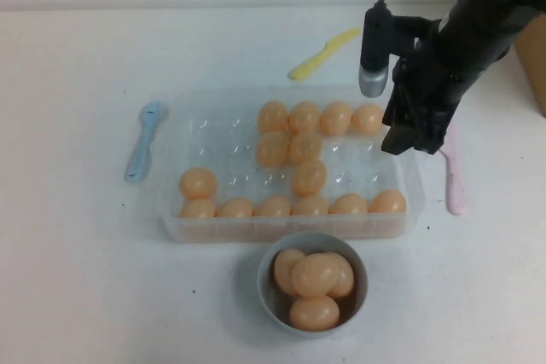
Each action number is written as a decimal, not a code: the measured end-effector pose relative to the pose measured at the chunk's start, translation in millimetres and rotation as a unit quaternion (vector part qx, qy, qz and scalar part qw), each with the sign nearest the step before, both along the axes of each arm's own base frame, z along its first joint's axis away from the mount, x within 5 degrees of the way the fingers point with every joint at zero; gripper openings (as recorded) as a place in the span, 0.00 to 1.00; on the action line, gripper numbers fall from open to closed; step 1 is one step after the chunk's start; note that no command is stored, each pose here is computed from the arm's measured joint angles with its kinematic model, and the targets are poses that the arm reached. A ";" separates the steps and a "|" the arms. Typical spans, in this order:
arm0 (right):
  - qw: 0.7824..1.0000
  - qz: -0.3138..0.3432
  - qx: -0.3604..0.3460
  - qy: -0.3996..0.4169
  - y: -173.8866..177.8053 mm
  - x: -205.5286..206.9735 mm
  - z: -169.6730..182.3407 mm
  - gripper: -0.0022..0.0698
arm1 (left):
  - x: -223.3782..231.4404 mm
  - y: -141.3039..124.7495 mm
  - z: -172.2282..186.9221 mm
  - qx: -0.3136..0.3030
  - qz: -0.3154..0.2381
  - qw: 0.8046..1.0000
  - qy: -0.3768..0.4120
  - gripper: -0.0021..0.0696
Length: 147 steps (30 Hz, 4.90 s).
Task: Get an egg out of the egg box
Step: Pick up the egg from the plastic box, then place the egg in the bowl
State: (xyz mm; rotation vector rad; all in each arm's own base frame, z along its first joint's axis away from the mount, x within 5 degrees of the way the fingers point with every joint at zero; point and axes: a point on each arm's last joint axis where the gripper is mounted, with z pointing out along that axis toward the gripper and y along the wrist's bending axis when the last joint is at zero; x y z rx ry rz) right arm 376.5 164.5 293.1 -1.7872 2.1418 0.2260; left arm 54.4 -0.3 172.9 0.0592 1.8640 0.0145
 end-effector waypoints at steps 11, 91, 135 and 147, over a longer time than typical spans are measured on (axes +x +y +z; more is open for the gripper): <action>0.995 0.061 -0.072 -0.008 26.4 -4.7 -21.7 0.45 | 0.0 0.0 0.0 0.000 0.000 1.000 0.000 0.02; 0.966 0.220 -0.130 0.036 30.8 -5.5 -90.1 0.52 | 0.0 0.0 -0.1 0.000 0.000 1.000 0.000 0.02; 0.954 0.292 -0.071 -0.022 116.0 -77.4 -38.8 0.52 | -0.1 0.0 -0.2 0.000 0.000 1.000 0.001 0.02; 0.955 0.289 -0.061 -0.007 119.7 -77.1 -46.3 0.52 | -0.1 0.0 -0.2 0.000 0.000 1.000 0.001 0.02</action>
